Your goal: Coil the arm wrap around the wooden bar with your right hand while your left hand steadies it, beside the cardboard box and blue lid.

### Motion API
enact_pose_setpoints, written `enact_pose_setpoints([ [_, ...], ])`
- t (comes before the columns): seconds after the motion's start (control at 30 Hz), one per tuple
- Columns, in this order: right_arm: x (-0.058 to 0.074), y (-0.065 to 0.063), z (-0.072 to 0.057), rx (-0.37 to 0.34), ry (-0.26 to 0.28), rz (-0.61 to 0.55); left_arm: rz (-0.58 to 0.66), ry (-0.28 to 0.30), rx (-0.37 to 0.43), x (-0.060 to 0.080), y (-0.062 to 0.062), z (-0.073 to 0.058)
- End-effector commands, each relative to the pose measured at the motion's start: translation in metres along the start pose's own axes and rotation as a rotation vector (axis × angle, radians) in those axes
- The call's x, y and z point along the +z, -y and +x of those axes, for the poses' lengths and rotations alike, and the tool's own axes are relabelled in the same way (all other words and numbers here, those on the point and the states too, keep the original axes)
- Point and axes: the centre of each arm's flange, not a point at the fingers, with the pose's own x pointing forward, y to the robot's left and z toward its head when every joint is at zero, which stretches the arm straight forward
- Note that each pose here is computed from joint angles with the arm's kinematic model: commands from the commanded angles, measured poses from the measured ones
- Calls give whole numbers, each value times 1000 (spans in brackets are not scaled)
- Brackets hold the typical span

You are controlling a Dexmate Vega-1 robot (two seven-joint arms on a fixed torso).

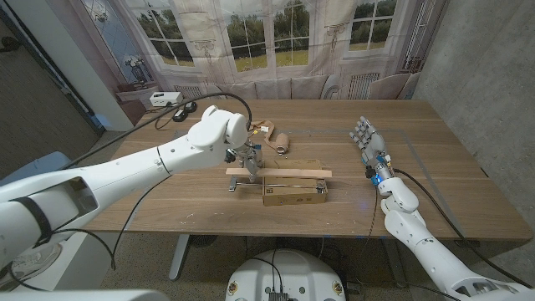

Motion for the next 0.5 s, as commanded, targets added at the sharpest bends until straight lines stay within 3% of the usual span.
enact_pose_setpoints([
  [0.03,-1,2,-4,-13,-1,-8,-39,35,2,1,8,8],
  [0.5,-2,-3,-4,-8,-3,-16,-115,88,71,-3,14,6],
])
